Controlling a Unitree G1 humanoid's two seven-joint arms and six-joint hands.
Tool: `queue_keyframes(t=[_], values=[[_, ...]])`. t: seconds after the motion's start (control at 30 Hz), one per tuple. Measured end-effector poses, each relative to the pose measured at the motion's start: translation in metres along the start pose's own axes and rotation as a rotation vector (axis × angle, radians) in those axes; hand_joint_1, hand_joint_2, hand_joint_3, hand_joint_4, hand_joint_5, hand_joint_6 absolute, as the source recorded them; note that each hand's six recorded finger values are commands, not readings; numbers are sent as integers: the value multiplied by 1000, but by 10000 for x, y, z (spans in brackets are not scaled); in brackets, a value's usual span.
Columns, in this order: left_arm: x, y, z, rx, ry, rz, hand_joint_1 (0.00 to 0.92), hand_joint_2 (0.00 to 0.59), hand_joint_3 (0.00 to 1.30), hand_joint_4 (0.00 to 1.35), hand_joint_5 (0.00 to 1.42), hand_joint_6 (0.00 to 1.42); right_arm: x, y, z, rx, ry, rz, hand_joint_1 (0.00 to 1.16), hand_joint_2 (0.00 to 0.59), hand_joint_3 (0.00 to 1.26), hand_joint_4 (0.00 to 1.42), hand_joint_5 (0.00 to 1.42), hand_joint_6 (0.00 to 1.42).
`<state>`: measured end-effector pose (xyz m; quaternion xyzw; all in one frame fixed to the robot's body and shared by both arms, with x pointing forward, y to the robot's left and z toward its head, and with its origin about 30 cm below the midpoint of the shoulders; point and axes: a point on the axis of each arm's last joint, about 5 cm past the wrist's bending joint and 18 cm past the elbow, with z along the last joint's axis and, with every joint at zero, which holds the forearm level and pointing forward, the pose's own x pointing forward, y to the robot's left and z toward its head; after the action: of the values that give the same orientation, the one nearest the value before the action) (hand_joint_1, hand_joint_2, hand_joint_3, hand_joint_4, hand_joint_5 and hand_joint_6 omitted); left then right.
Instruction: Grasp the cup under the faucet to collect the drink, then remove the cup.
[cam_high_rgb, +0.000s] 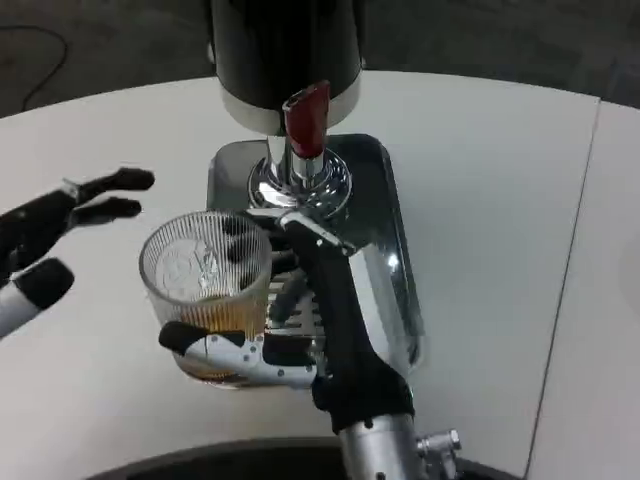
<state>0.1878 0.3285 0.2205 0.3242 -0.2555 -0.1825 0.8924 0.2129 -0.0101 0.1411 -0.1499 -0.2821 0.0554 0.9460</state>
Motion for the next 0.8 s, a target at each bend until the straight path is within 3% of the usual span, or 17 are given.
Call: queue_keyframes(t=[0.03,0.1,0.3,0.53,0.8], values=[[-33,8,-7,13,3,-14,0,104,217,94,168,131,-47,-8,-23,-8,24,17,891,112,753,838,1057,997],[-73,13,-10,32,1,-29,0,106,209,85,166,119,-61,-21,-23,-12,33,25,890,111,753,838,1057,997],[-190,26,25,122,-30,-84,0,107,207,81,165,112,-51,-89,87,5,-17,29,889,110,753,834,1057,997],[-257,-10,42,152,-42,-108,0,109,207,81,165,107,-149,-148,71,-6,9,58,889,112,753,837,1057,997],[-265,-51,107,181,-79,-135,0,110,207,81,165,98,-154,-217,133,1,-13,50,887,117,757,838,1057,997]])
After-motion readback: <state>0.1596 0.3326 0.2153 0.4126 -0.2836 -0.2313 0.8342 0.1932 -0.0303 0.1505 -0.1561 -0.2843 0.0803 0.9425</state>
